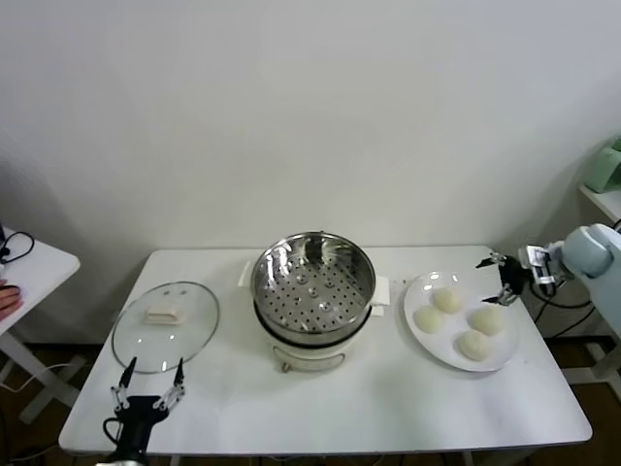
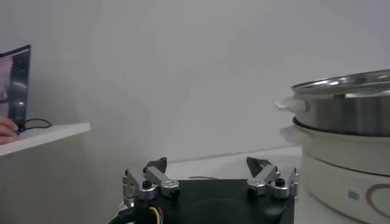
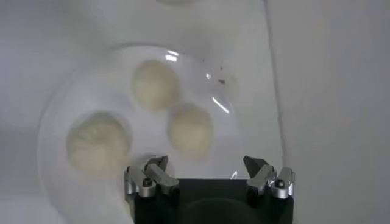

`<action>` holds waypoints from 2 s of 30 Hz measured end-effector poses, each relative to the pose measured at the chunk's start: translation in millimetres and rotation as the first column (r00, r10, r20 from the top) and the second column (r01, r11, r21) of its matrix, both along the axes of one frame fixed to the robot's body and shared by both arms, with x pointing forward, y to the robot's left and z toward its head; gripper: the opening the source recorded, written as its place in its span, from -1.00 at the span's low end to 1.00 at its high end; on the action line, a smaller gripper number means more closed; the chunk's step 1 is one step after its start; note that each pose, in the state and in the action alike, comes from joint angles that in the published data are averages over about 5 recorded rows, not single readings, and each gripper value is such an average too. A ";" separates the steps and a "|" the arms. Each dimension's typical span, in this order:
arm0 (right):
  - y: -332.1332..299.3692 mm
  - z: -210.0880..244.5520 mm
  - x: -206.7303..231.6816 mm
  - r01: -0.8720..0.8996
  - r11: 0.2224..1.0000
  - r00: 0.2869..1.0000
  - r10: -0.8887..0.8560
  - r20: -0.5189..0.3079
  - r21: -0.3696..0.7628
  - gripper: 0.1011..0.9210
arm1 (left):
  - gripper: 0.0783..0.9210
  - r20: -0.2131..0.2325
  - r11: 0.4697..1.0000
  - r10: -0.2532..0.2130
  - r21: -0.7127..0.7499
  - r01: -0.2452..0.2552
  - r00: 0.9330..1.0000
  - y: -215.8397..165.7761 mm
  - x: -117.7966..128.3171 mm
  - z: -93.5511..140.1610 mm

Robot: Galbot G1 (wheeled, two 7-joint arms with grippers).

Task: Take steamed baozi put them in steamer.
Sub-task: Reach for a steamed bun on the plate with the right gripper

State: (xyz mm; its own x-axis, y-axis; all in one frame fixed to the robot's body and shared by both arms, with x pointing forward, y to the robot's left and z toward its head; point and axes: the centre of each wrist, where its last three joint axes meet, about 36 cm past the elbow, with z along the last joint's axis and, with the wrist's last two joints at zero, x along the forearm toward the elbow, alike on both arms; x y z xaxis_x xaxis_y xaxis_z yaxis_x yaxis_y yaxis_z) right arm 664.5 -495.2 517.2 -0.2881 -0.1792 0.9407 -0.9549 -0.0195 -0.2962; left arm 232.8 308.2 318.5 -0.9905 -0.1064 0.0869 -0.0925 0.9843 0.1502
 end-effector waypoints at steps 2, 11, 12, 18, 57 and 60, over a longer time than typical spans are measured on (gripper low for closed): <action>7.4 -4.2 10.3 -0.006 1.000 1.000 0.006 -0.029 -0.022 0.76 | 0.77 -0.001 1.000 0.006 -0.001 -0.006 1.000 1.2 1.0 0.0; 39.7 -26.1 40.4 -0.026 0.997 0.994 0.019 -0.105 -0.067 0.76 | 0.77 -0.009 1.000 0.025 -0.002 -0.025 1.000 6.1 4.8 -1.1; 42.8 -28.6 42.6 -0.028 0.997 0.994 0.020 -0.110 -0.069 0.76 | 0.77 -0.010 1.000 0.026 -0.002 -0.026 1.000 6.5 5.0 -1.3; 58.4 -37.8 53.7 -0.034 0.996 0.992 0.024 -0.127 -0.079 0.76 | 0.77 -0.016 1.000 0.030 -0.006 -0.030 0.999 8.0 5.9 -2.7; 83.3 -69.1 63.5 -0.032 0.992 0.987 0.012 -0.162 -0.119 0.49 | 0.77 -0.030 0.999 0.044 -0.014 -0.045 0.999 9.5 6.2 -6.1; 83.3 -70.0 63.1 -0.031 0.993 0.987 0.012 -0.161 -0.115 0.45 | 0.77 -0.030 0.999 0.044 -0.014 -0.045 0.999 9.4 5.6 -6.1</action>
